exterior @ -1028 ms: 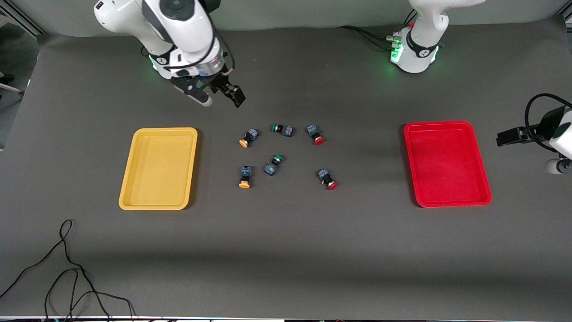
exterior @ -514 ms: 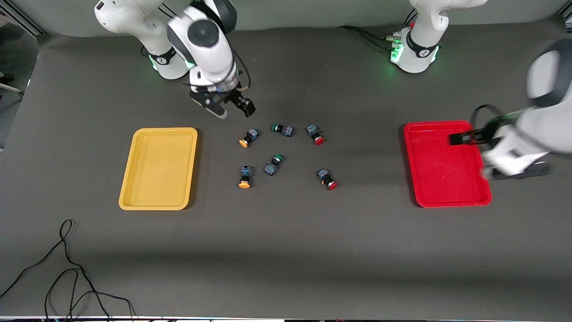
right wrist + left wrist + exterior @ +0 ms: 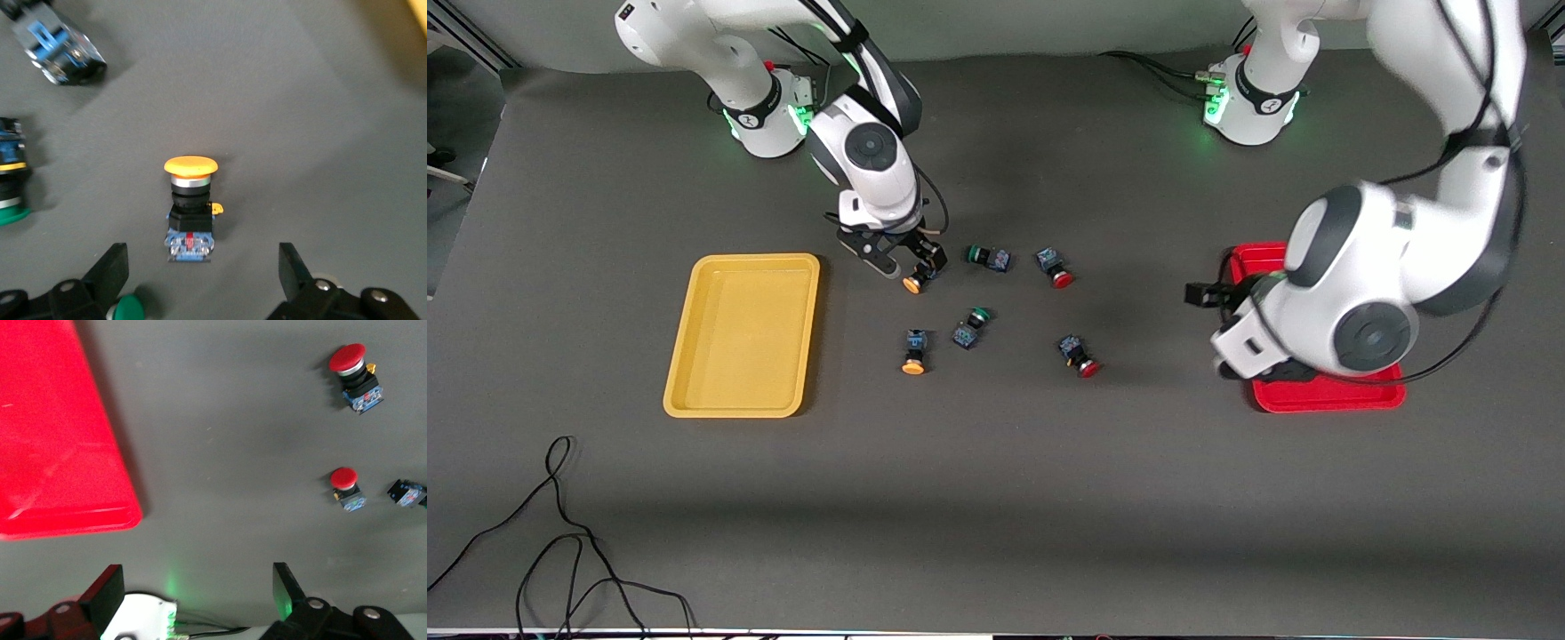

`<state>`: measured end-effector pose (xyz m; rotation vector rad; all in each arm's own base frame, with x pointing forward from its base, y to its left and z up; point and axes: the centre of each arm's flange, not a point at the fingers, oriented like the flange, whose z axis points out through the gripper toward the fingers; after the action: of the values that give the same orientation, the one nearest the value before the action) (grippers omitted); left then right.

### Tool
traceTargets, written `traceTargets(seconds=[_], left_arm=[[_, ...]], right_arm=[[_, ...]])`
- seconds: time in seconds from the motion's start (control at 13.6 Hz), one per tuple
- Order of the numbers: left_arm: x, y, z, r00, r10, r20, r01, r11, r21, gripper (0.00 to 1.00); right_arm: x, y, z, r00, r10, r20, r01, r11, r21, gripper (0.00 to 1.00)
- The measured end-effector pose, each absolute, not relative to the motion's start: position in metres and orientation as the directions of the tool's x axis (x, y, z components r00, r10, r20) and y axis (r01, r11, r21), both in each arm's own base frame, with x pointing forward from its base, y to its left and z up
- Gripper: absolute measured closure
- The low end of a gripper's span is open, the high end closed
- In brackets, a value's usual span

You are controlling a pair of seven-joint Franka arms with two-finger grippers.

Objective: Place red and yellow buttons in trays
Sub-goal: 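Grasp a yellow button with the right gripper while the left reaches a red button, then carry the yellow button to the yellow tray while the left carries red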

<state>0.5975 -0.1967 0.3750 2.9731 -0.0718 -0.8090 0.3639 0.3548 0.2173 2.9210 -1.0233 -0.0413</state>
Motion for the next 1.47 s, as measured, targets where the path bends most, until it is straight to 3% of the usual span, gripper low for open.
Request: traceTargets(seconds=[0.29,0.51,0.88,1.25,1.47], left_arm=[[0.582,-0.255,0.319,0.821,0.048,-0.569,0.052,-0.999,-0.009,0.0],[0.536,-0.34,0.289,0.808,0.22,-0.547,0.181,-0.976,-0.125,0.0],[0.452,-0.42,0.213,0.767,0.468,-0.44,0.437,-0.882,-0.177,0.0],[0.42,-0.42,0.177,0.761,0.506,-0.406,0.489,-0.859,-0.152,0.03],[0.42,-0.418,0.175,0.76,0.51,-0.403,0.495,-0.856,-0.148,0.31]], right_arm=[[0.356,0.359,0.184,0.781,-0.624,-0.003,-0.623,-0.78,0.06,0.0],[0.36,0.357,0.184,0.777,-0.63,0.0,-0.629,-0.775,0.057,0.04],[0.362,0.359,0.184,0.777,-0.63,0.002,-0.629,-0.776,0.04,0.59],[0.372,0.356,0.193,0.777,-0.629,0.007,-0.629,-0.776,0.037,0.59],[0.411,0.332,0.248,0.796,-0.605,-0.006,-0.601,-0.792,0.103,0.59]])
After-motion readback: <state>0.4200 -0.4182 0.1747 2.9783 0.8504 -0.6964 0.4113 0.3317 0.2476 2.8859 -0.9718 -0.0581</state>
